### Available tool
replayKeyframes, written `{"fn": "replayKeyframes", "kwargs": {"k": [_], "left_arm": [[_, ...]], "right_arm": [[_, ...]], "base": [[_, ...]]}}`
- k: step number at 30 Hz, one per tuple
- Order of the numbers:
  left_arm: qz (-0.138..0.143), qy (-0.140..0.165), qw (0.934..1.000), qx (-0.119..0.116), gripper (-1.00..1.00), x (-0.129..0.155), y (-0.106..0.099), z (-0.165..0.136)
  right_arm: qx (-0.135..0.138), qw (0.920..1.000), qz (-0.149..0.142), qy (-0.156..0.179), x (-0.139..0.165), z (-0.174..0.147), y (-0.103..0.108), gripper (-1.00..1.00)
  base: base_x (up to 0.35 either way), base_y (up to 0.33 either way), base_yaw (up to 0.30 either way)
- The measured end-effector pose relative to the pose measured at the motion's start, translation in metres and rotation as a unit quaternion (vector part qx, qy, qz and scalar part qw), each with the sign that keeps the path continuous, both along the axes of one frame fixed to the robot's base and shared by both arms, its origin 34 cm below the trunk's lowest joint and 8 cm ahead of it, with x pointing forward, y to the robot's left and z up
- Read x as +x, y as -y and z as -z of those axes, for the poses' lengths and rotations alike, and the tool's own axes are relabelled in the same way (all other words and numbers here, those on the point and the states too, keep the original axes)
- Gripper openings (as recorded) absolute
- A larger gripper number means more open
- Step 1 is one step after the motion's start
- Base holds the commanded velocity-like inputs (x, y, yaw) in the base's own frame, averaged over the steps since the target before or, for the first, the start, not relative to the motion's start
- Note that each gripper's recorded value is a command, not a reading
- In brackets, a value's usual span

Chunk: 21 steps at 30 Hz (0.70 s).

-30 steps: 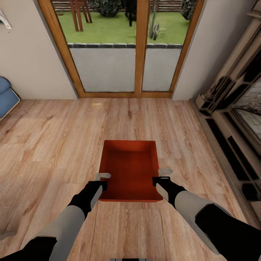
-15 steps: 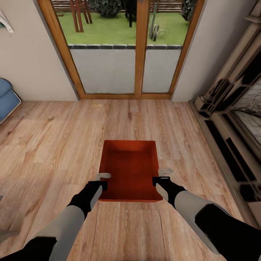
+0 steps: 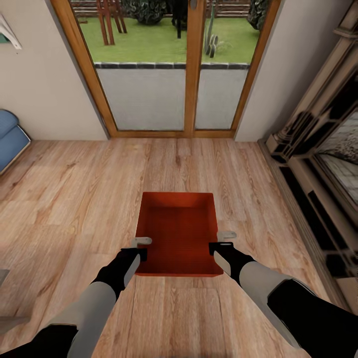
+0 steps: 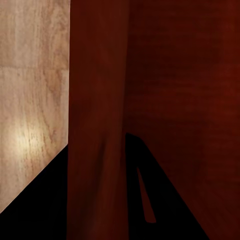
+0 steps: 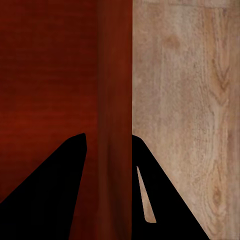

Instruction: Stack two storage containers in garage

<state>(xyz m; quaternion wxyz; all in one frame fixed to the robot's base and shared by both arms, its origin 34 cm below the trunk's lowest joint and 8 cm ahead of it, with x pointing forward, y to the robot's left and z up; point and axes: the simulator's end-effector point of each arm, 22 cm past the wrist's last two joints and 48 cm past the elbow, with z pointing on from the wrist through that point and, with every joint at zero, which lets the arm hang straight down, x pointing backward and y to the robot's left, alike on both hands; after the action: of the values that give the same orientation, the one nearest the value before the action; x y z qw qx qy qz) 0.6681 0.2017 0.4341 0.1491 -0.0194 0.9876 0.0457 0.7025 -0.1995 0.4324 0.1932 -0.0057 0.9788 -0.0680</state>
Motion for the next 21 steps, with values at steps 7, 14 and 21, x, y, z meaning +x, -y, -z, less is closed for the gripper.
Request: {"fn": "replayKeyframes", "kwargs": {"k": [7,14,21], "left_arm": [[0.001,-0.003,1.0000,0.000,-1.00,0.000,0.000,-0.012],[0.000,-0.003,1.0000,0.000,-1.00,0.000,0.000,-0.024],[0.001,-0.003,1.0000,0.000,-1.00,0.001,0.000,-0.036]], "right_arm": [[0.000,1.0000,0.000,-0.003,-0.001,-0.012,0.000,-1.00],[0.000,1.0000,0.000,-0.003,0.000,-0.024,0.000,-1.00],[0.000,1.0000,0.000,-0.003,0.000,-0.036,0.000,-1.00]], "base": [[0.000,0.000,0.000],[0.000,0.000,0.000],[0.000,0.000,0.000]]}}
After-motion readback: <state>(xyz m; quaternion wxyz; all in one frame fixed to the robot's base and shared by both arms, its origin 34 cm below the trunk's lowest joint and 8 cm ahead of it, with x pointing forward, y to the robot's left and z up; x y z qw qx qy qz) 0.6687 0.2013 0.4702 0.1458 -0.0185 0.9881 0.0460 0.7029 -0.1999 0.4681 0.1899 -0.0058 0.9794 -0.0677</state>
